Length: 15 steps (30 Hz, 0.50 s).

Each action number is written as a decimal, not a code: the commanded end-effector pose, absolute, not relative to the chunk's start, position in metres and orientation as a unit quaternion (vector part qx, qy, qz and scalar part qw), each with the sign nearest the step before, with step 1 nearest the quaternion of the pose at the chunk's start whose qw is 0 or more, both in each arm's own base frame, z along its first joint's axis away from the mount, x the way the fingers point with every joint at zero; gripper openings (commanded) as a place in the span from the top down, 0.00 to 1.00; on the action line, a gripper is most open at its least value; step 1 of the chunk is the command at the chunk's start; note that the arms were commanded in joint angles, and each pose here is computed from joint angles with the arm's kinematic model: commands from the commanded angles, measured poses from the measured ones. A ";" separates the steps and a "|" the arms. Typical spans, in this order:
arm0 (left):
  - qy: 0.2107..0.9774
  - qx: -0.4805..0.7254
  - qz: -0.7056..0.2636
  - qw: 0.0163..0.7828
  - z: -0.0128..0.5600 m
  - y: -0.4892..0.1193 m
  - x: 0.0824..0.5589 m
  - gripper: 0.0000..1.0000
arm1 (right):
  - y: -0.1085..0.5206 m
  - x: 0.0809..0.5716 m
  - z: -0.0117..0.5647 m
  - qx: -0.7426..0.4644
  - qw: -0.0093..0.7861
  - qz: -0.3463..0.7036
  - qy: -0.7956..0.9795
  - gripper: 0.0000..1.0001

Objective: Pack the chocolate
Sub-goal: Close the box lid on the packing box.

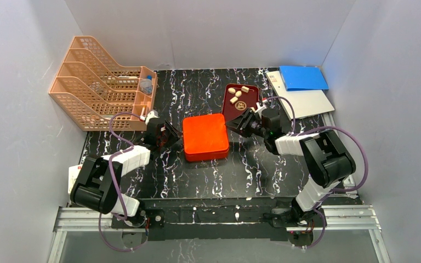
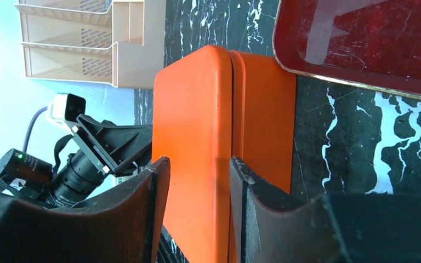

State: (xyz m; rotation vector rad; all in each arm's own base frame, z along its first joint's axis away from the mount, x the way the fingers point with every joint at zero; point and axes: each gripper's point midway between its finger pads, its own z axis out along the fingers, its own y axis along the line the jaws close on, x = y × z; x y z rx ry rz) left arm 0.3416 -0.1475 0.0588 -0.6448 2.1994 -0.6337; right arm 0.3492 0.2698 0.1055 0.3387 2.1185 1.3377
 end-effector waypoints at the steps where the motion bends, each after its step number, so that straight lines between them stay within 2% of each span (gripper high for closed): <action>1: 0.851 -0.244 -0.260 0.385 0.074 -0.153 0.345 0.64 | 0.267 0.347 0.113 0.109 0.311 0.496 0.803 0.47; 7: 0.849 -0.248 -0.260 0.388 0.074 -0.151 0.343 0.58 | 0.269 0.342 0.106 0.097 0.297 0.492 0.813 0.44; 15: 0.845 -0.250 -0.261 0.393 0.077 -0.149 0.341 0.54 | 0.272 0.342 0.099 0.088 0.284 0.487 0.821 0.40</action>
